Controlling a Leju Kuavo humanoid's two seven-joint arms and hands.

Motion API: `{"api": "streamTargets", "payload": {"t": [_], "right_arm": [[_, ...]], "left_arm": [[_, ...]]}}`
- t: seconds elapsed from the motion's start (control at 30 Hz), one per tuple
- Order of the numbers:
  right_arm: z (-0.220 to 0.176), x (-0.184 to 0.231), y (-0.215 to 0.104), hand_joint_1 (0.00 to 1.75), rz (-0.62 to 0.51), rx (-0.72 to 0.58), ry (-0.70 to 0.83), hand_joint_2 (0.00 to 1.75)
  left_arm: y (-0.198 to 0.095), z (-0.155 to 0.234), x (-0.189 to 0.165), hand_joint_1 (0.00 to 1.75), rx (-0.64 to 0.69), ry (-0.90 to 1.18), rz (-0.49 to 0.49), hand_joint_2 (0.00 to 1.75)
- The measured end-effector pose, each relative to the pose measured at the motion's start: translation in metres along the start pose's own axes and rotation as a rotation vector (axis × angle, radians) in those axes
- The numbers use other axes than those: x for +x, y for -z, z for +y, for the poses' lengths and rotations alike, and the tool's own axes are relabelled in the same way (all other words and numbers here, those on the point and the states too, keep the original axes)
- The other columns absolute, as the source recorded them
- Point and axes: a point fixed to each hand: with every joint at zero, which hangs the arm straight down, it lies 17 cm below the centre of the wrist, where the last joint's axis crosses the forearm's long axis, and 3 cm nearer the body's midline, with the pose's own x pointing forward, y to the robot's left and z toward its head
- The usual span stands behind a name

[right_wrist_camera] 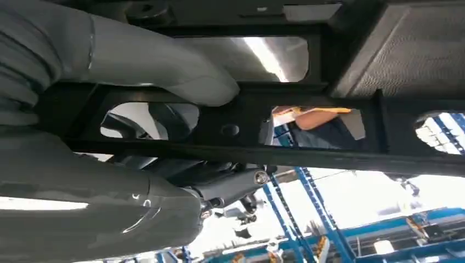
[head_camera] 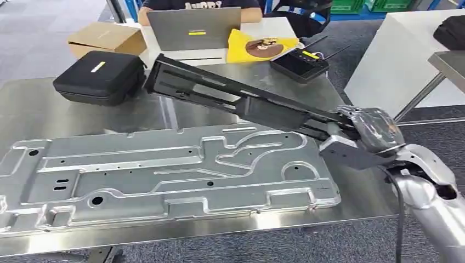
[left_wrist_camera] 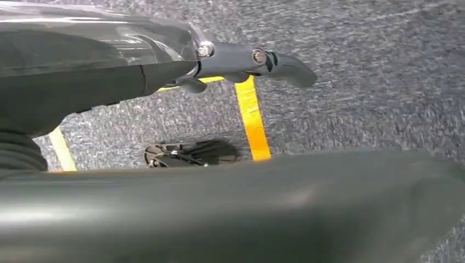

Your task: Take the parts from the cabinet and place them on the table.

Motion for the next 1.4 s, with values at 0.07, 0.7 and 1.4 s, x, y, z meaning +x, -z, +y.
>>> {"api": "streamTargets", "payload": {"t": [0.07,0.7,1.4], "right_arm": [[0.01,0.009,0.018,1.75,-0.007,0.01,-0.014,1.75],[0.084,0.114,0.109,1.75,-0.125,0.156,0.136,1.75],[0.143,0.071,0.113,1.75,-0.016,0.302,0.16,1.75]], "left_arm": [[0.001,-0.001,0.002,0.0,-0.005,0.009,-0.002,1.75],[0.003,-0.014,0.018,0.0,-0.05,0.067,-0.045,1.75],[0.001,-0.022,0.024,0.0,-0.084,0.064,-0.073,1.75]]}}
